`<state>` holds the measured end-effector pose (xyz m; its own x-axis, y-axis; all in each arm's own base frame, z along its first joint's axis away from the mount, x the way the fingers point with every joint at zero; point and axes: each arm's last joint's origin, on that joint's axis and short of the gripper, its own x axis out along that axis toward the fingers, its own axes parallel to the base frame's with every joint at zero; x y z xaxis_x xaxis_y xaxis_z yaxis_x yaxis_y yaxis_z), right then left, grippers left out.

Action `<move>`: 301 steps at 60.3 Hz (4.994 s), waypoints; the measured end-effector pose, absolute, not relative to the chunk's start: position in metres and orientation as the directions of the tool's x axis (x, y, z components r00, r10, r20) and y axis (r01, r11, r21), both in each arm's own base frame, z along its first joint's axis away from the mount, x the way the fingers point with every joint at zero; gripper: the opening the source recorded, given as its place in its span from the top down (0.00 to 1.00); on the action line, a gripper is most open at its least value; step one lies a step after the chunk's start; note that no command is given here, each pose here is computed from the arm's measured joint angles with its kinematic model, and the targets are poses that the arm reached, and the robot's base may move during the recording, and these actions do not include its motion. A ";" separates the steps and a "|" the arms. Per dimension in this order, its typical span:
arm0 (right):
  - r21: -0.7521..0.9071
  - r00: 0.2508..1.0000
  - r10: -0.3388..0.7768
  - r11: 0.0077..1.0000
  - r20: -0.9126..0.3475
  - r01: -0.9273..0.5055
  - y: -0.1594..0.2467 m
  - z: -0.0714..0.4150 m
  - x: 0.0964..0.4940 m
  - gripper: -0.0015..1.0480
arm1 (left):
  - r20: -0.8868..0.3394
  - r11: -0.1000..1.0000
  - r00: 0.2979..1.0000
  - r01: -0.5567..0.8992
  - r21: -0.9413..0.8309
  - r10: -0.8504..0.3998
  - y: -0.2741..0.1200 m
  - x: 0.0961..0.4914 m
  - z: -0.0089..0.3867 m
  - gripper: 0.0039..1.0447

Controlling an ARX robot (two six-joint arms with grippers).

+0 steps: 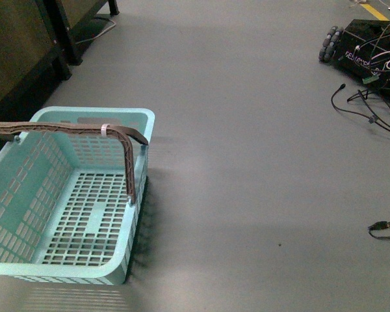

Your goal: Pick lemon and mango into basket

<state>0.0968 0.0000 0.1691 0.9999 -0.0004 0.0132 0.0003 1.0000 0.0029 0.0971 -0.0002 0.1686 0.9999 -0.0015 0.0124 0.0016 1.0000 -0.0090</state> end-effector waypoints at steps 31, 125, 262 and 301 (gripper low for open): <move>0.003 1.000 -0.001 1.000 0.013 0.001 0.000 0.169 0.097 0.08 | 0.012 1.000 1.000 0.002 -0.009 -0.002 0.000 0.097 0.169 0.06; 0.003 1.000 0.000 1.000 0.013 0.000 0.000 0.169 0.097 0.08 | -0.736 0.512 0.676 -0.641 -0.572 0.024 -0.002 0.274 0.122 0.06; 0.003 1.000 -0.001 1.000 0.013 0.001 0.000 0.169 0.097 0.08 | -0.546 0.161 0.836 -0.532 -0.831 -0.054 -0.001 0.330 0.204 0.95; 0.003 1.000 -0.001 1.000 0.013 0.001 0.000 0.169 0.097 0.08 | -0.391 0.112 0.910 -0.378 -0.919 -0.139 -0.006 0.242 0.297 0.95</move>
